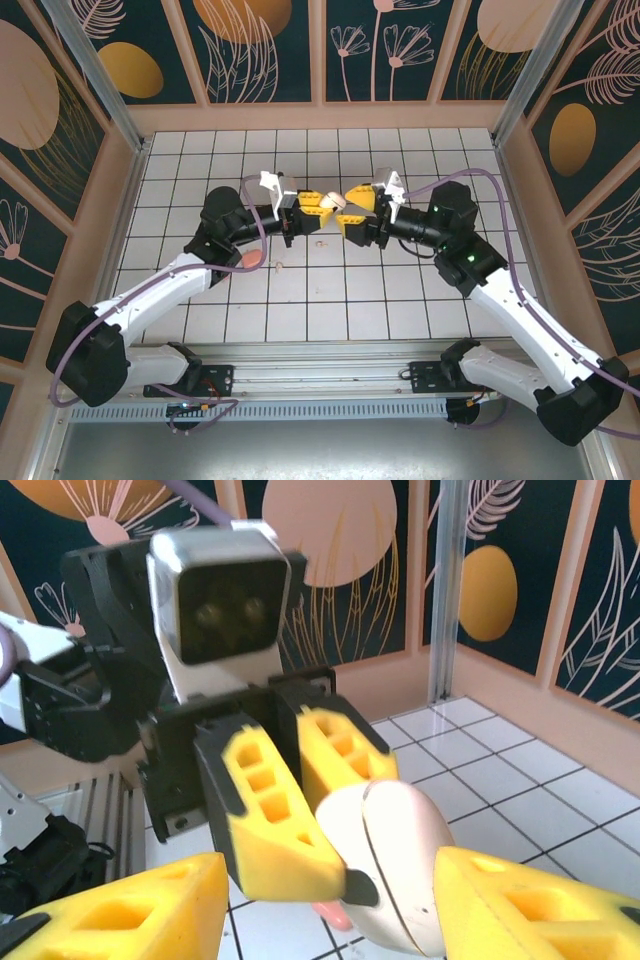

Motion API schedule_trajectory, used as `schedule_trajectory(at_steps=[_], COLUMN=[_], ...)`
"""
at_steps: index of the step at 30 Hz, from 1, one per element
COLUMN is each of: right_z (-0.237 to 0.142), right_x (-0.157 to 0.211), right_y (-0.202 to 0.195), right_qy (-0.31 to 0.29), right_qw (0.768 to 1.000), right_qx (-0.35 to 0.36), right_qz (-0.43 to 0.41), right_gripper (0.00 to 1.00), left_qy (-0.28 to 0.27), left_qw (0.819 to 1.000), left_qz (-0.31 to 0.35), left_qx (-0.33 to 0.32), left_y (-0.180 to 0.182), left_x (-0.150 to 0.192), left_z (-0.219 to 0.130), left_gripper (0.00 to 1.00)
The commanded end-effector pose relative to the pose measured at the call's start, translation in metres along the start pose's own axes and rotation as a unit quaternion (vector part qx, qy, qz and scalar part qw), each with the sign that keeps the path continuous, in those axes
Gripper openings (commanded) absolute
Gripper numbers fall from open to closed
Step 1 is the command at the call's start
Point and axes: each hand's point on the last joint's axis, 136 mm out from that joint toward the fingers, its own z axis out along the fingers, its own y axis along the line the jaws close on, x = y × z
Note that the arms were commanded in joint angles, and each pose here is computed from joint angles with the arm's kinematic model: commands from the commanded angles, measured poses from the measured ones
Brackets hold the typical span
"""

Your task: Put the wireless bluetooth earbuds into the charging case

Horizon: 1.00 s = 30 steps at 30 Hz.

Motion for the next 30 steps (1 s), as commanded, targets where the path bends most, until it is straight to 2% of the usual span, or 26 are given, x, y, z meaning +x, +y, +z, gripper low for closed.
schedule_trajectory(at_steps=[1, 7, 11, 16, 21, 30], right_z=[-0.006, -0.024, -0.029, -0.034, -0.033, -0.026], right_x=[-0.002, -0.001, 0.010, 0.013, 0.015, 0.016], right_y=[0.010, -0.001, 0.005, 0.000, -0.007, -0.007], right_qy=[0.003, -0.012, 0.014, 0.045, 0.051, 0.046], right_qw=[0.999, 0.997, 0.990, 0.986, 0.984, 0.982], right_qx=[-0.032, -0.049, -0.081, -0.094, -0.108, -0.146], right_qz=[-0.034, -0.059, -0.113, -0.133, -0.133, -0.114], right_gripper=[0.58, 0.58, 0.58, 0.58, 0.59, 0.59], left_qy=[0.017, 0.018, 0.004, -0.011, -0.011, -0.012], left_qw=[0.999, 0.998, 0.997, 0.994, 0.989, 0.987], left_qz=[0.023, 0.036, 0.046, 0.061, 0.086, 0.098], left_qx=[0.041, 0.049, 0.061, 0.091, 0.117, 0.124], left_y=[-0.016, -0.018, -0.019, -0.022, -0.029, -0.031], left_x=[0.001, 0.009, 0.005, -0.004, -0.007, -0.012], left_z=[-0.002, -0.002, 0.001, 0.007, 0.009, 0.010], left_gripper=[0.06, 0.06, 0.07, 0.07, 0.07, 0.07])
